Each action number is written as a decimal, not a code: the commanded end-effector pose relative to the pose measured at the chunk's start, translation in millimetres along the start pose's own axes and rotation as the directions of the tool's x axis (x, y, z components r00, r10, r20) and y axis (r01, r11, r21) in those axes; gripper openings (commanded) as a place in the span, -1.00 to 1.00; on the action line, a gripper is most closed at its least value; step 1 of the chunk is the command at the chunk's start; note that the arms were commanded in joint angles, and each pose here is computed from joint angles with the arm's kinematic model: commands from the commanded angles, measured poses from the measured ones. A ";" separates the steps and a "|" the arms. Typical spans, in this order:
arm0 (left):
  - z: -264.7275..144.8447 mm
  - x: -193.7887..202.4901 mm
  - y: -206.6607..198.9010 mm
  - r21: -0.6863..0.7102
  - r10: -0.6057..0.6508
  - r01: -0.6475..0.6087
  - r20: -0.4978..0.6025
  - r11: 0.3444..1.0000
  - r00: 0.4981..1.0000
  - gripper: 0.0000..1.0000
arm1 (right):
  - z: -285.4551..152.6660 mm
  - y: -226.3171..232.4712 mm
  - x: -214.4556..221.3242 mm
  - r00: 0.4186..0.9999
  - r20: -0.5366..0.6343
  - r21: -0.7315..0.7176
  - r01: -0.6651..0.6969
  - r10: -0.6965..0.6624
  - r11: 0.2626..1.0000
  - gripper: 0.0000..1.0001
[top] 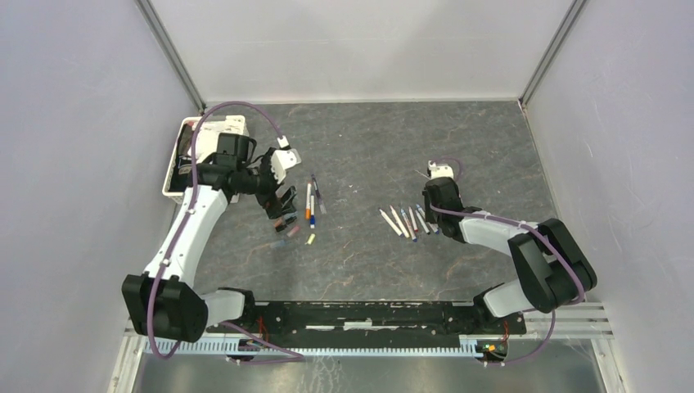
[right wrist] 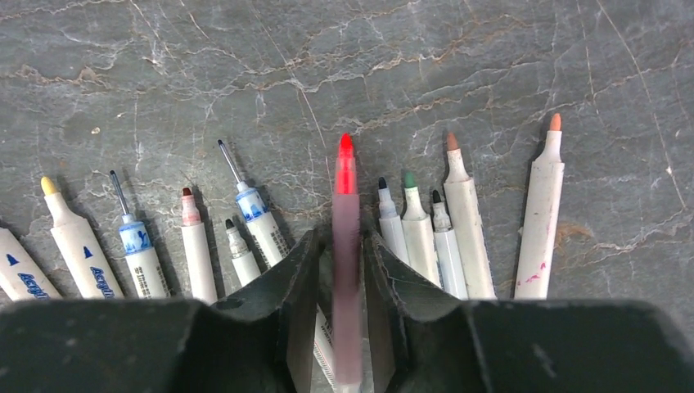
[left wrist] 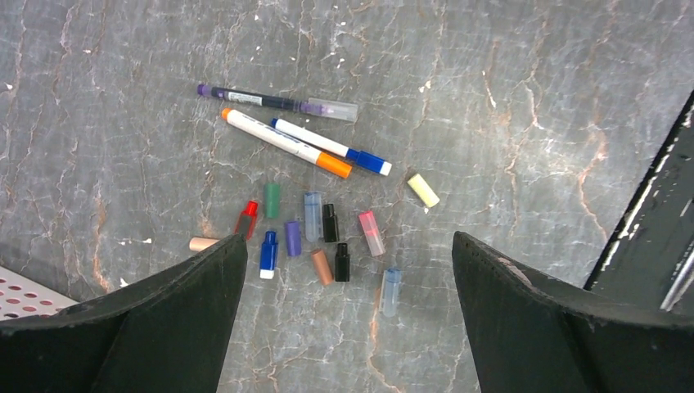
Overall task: Open the pen caps
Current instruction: Place the pen at the center of the board, then pick up the pen from the center of the board.
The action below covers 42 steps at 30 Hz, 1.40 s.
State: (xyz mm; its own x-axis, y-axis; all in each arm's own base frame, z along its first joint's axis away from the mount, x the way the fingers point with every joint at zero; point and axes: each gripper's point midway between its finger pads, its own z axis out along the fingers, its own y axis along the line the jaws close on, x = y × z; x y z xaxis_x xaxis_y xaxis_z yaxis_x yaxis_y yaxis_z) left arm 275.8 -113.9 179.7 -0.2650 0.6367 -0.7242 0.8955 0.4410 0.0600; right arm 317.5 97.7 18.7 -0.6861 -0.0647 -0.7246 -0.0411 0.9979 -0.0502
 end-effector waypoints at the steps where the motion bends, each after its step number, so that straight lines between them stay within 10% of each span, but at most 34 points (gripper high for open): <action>1: -19.0 -21.5 -10.6 0.011 -0.048 0.047 0.059 0.999 0.997 1.00 | -4.3 1.4 -2.7 1.000 0.010 -0.017 -0.007 0.008 1.000 -0.34; 18: -63.8 -21.5 40.6 -0.169 -0.230 0.253 0.140 0.953 0.963 1.00 | -61.3 86.0 -121.0 0.968 0.247 -0.225 0.012 0.046 0.974 -0.21; 30: -93.5 5.1 74.8 -0.278 -0.376 0.412 0.174 0.868 0.910 1.00 | -34.0 296.8 -117.9 0.957 0.176 -0.388 0.282 -0.230 0.877 -0.23; 42: -91.9 6.9 59.9 -0.238 -0.384 0.414 0.163 0.879 0.909 1.00 | 12.2 327.4 -86.3 0.939 0.115 -0.347 0.345 -0.326 0.872 -0.31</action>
State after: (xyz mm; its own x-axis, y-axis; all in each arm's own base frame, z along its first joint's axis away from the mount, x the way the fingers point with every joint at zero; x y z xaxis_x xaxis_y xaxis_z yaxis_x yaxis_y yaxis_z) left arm 304.1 -17.0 235.0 -0.5257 0.3344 -0.7822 0.5831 0.8111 -0.0451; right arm 363.0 434.5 56.6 -0.5527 -0.3735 -0.7450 -0.5488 0.8359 -0.0119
